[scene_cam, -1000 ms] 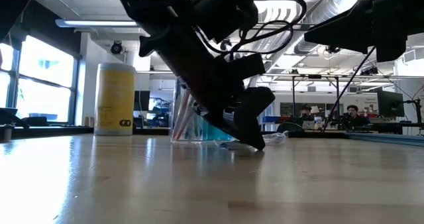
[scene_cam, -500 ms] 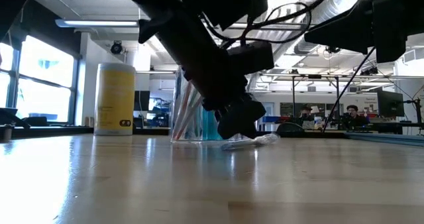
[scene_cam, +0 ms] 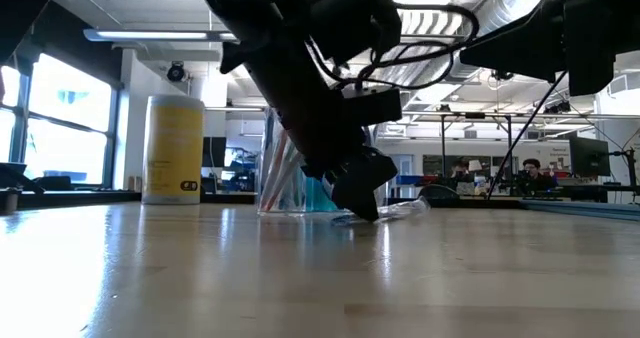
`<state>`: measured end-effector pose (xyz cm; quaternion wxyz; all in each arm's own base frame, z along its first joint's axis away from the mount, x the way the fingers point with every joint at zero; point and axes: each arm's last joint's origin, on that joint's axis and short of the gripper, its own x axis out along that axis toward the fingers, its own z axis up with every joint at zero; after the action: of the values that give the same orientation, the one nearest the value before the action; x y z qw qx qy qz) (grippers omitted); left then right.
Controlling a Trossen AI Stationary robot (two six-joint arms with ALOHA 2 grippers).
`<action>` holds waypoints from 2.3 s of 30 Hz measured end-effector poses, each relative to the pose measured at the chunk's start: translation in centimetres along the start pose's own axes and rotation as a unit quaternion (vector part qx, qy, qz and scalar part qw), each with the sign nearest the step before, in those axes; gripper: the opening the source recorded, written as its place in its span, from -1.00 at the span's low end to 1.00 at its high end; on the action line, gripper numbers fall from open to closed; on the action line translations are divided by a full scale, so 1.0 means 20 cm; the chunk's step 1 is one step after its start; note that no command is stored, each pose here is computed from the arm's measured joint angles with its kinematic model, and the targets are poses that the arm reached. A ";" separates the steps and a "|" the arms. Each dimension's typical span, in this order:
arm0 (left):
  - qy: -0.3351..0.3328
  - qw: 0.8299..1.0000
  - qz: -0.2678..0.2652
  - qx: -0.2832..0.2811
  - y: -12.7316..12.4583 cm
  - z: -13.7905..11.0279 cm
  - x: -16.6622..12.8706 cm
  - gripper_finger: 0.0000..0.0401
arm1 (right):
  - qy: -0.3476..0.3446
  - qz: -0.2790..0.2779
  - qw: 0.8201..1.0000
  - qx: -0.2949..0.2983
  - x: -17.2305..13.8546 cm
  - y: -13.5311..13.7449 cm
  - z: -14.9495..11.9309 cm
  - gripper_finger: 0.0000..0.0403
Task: Pick & Place toothbrushing station
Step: Put the blue toothbrush into the transparent organizer
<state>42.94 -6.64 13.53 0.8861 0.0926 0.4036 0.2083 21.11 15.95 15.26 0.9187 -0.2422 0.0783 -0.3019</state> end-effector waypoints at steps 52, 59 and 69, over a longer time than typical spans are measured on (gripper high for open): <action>-0.201 0.976 -0.086 0.004 0.36 0.39 -0.70 -0.99 | -0.038 0.085 0.981 0.173 -0.41 -0.07 0.22 -0.26; -0.178 0.975 -0.129 0.036 0.35 0.36 -0.72 -1.00 | -0.038 0.084 0.981 0.169 -0.40 -0.07 0.22 -0.26; -0.111 0.979 -0.130 0.112 0.20 0.26 -0.36 -0.86 | -0.036 0.078 0.982 0.166 -0.38 -0.07 0.22 -0.26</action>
<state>41.37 -6.23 23.16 0.9290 0.1608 0.3318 0.0327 15.52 21.32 19.69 0.9690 -0.0900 0.0121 -0.2296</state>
